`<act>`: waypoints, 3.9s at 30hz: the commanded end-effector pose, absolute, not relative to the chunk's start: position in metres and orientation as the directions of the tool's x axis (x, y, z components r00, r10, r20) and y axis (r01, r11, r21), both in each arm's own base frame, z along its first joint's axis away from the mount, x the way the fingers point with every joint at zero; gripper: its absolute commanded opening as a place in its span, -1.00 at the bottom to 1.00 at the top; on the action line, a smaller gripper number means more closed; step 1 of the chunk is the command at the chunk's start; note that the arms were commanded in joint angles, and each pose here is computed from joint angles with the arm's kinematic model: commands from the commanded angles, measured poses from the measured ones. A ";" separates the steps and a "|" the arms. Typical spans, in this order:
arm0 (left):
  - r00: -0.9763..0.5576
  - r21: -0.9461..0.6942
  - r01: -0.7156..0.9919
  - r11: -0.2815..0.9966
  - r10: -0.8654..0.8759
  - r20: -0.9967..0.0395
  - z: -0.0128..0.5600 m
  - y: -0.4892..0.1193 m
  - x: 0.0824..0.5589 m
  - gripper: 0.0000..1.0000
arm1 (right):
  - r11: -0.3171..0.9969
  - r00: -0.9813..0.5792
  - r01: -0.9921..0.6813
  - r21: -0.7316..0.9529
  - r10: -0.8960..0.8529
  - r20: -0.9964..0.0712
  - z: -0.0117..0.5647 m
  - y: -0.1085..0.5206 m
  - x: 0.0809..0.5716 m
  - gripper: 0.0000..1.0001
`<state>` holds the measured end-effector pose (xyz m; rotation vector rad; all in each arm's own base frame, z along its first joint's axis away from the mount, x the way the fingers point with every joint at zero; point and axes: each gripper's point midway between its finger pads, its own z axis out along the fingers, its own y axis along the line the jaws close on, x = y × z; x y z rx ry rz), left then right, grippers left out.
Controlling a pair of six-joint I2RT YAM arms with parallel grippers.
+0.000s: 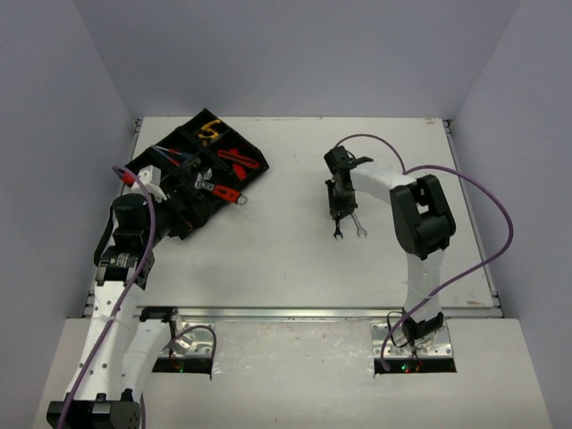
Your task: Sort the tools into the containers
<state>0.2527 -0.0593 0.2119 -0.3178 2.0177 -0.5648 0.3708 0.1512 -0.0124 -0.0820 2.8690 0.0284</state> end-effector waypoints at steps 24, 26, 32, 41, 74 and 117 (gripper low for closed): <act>-0.570 -0.862 0.346 0.370 -0.647 -0.507 0.210 -0.177 0.257 1.00 | 0.869 -0.752 -0.437 0.231 -0.213 -0.623 0.110 0.262 0.320 -1.00; -0.555 -0.870 0.351 0.347 -0.671 -0.492 0.213 -0.180 0.261 0.99 | 0.815 -0.688 -0.513 0.268 -0.205 -0.696 0.137 0.287 0.307 -1.00; -0.514 -0.874 0.327 0.359 -0.709 -0.483 0.211 -0.183 0.275 0.89 | 0.730 -0.617 -0.600 0.328 -0.160 -0.770 0.179 0.318 0.273 -1.00; -0.573 -0.881 0.333 0.335 -0.671 -0.471 0.216 -0.214 0.282 0.69 | 0.642 -0.610 -0.666 0.378 -0.178 -0.772 0.196 0.347 0.247 -1.00; -0.279 -0.530 -0.521 0.670 -0.720 -0.636 0.156 0.017 0.344 -1.00 | 0.886 -0.611 -0.378 0.268 -0.022 -0.791 0.181 0.232 0.267 0.98; -0.227 -0.640 -0.076 0.765 -0.638 -0.736 0.278 -0.016 0.323 1.00 | 0.987 -0.824 -0.159 -0.010 -0.138 -0.550 0.084 0.120 0.307 0.94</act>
